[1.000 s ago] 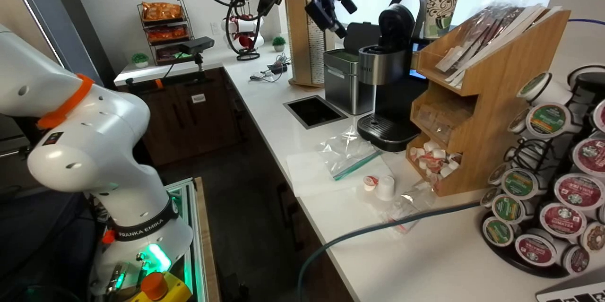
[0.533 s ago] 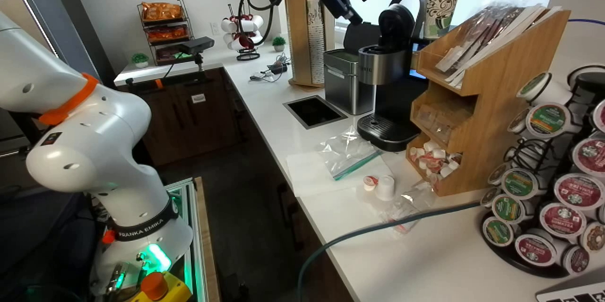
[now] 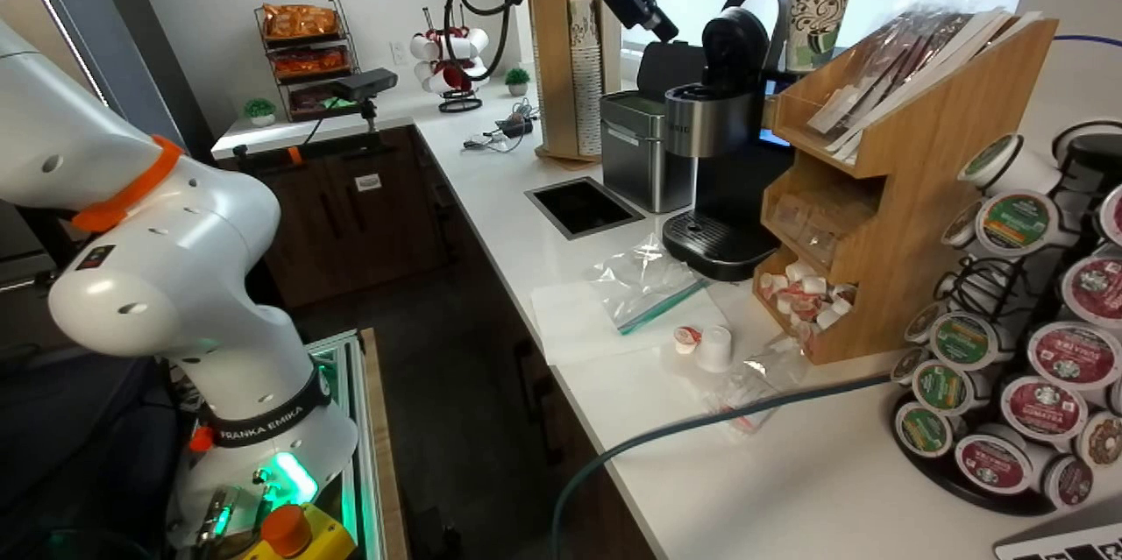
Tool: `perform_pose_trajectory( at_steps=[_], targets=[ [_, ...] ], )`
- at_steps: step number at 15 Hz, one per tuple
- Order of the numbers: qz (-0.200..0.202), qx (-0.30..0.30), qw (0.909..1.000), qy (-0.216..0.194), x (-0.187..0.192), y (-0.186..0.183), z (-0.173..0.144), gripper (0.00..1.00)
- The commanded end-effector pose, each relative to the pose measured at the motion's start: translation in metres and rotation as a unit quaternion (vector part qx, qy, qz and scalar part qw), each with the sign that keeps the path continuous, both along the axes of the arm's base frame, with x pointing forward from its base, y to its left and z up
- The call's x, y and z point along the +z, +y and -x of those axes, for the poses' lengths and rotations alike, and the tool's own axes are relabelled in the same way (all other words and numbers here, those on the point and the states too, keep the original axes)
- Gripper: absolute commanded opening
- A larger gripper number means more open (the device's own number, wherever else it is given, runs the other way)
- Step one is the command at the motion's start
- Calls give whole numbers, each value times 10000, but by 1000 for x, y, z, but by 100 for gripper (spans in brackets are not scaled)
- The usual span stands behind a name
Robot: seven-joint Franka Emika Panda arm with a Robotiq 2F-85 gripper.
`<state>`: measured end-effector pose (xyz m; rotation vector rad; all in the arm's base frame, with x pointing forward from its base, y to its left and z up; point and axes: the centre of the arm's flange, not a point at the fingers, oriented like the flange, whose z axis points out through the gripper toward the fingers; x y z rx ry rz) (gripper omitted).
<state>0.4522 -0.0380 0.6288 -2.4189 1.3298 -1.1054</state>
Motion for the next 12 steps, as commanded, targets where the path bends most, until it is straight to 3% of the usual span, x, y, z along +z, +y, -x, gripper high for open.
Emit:
perform_pose_trajectory(
  at_steps=[1, 6, 12],
  targets=[
    [-183, 113, 9995, -253, 20, -15, -15, 100],
    [-480, 737, 9960, -163, 48, -39, -46, 100],
    [-694, 1360, 9876, 353, 59, -45, -93, 100]
  ],
)
